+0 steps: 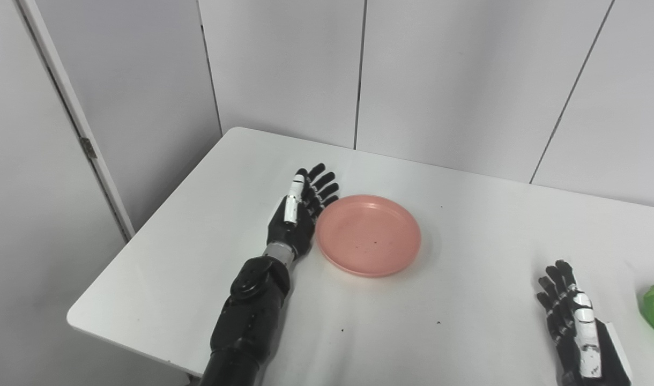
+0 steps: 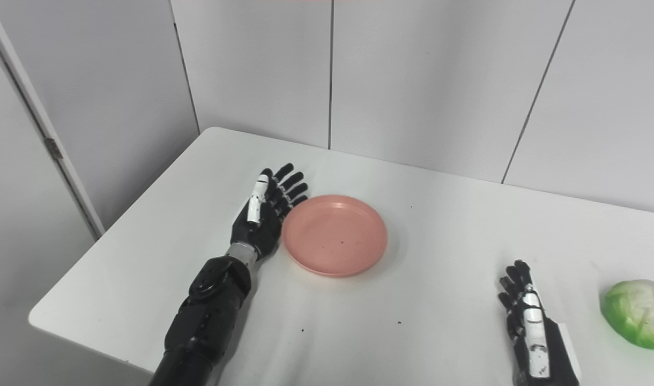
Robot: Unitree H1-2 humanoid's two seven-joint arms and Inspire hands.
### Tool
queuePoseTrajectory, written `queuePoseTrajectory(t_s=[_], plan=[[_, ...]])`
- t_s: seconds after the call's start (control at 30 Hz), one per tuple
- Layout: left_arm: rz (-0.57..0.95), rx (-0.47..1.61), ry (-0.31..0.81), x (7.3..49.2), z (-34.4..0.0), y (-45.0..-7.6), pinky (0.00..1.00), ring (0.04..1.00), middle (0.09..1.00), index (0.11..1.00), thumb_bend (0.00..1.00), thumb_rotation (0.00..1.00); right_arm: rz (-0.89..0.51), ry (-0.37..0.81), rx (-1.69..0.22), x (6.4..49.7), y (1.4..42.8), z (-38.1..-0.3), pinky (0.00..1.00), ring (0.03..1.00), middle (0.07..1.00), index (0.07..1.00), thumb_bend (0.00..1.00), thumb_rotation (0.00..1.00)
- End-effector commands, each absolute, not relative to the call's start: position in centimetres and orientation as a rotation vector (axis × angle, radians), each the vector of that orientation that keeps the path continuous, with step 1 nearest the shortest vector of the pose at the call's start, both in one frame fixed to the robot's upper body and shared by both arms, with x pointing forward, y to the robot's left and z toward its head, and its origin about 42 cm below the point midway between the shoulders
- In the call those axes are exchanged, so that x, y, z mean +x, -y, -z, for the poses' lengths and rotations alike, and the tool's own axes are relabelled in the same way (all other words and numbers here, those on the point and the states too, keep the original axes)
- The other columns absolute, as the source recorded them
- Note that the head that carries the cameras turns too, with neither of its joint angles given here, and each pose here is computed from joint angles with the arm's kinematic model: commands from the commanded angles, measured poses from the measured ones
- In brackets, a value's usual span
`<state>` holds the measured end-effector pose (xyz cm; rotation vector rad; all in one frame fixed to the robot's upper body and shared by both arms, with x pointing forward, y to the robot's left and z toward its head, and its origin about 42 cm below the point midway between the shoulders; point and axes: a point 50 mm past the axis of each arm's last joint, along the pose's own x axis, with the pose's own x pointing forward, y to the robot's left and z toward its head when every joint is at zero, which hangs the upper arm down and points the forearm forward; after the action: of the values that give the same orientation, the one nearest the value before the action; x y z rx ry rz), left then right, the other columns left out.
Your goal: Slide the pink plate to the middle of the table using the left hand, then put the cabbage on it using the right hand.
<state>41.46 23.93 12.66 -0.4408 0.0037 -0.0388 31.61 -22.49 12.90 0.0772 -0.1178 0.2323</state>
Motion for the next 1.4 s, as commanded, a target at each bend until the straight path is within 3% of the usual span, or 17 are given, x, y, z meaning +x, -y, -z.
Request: queuePoseTrajectory(t_s=[0.0, 0.77, 1.37], plan=[[0.077, -0.439, -0.015, 41.6, -12.9, -22.9, 0.90, 0.888, 0.888, 0.878, 0.38, 1.00, -0.234, 0.129, 0.088, 31.5, 21.9, -13.5, 1.00, 0.983, 0.985, 0.988, 0.40, 1.00], [0.352, -0.371, -0.078, 37.7, -13.2, -14.0, 0.91, 0.889, 0.892, 0.890, 0.38, 1.00, -0.227, 0.159, 0.091, 31.2, 19.7, -14.6, 1.00, 0.985, 0.994, 1.000, 0.38, 1.00], [0.356, -0.359, -0.087, 36.2, -12.7, -14.5, 0.92, 0.895, 0.898, 0.897, 0.37, 1.00, -0.174, 0.180, 0.066, 31.2, 19.1, -15.0, 0.98, 0.962, 0.978, 0.983, 0.36, 1.00]])
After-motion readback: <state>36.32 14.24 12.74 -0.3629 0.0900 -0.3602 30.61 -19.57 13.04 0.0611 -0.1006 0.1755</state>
